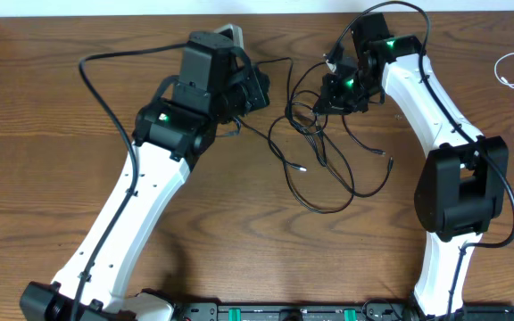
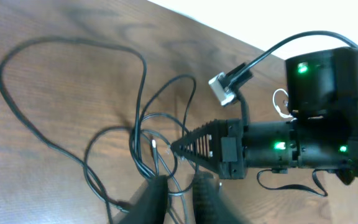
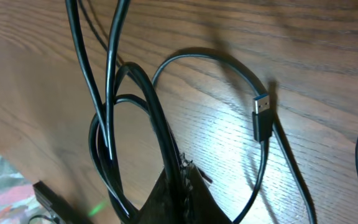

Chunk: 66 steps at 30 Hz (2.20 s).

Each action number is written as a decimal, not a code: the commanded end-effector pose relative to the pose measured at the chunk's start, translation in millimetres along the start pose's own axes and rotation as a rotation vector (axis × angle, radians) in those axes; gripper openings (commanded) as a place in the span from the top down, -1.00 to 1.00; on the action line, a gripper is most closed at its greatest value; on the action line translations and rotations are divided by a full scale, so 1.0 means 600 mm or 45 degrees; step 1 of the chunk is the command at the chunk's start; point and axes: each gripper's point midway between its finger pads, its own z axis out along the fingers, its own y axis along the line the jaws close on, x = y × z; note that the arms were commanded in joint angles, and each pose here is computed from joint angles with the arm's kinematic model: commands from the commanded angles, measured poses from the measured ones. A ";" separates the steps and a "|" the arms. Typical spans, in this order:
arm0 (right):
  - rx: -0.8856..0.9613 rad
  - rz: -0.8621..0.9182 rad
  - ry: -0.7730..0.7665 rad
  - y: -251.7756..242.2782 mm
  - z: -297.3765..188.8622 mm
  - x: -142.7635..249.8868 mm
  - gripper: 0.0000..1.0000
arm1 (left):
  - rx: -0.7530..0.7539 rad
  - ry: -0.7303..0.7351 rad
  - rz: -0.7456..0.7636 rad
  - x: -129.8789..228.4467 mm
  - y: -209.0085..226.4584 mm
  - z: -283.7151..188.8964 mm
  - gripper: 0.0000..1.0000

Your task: Untangle cables

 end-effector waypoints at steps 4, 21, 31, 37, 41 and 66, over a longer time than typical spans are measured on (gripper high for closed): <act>-0.063 -0.020 0.016 0.015 0.000 0.004 0.98 | -0.049 0.169 0.063 0.057 0.012 0.060 -0.05; -0.081 -0.019 0.023 0.020 0.000 0.007 0.98 | -0.235 0.436 0.029 0.155 0.107 0.205 0.22; -0.083 -0.031 0.032 0.027 0.004 0.010 0.98 | -0.206 0.388 0.037 0.144 0.104 0.229 0.31; -0.084 -0.030 0.032 0.027 0.004 0.010 0.98 | -0.218 0.396 0.030 0.148 0.109 0.234 0.50; -0.118 -0.040 0.037 0.033 0.003 0.011 0.98 | -0.222 0.394 0.007 0.148 0.110 0.235 0.54; -0.167 -0.050 0.051 0.045 0.002 0.015 0.98 | -0.311 0.361 0.046 0.159 0.127 0.240 0.62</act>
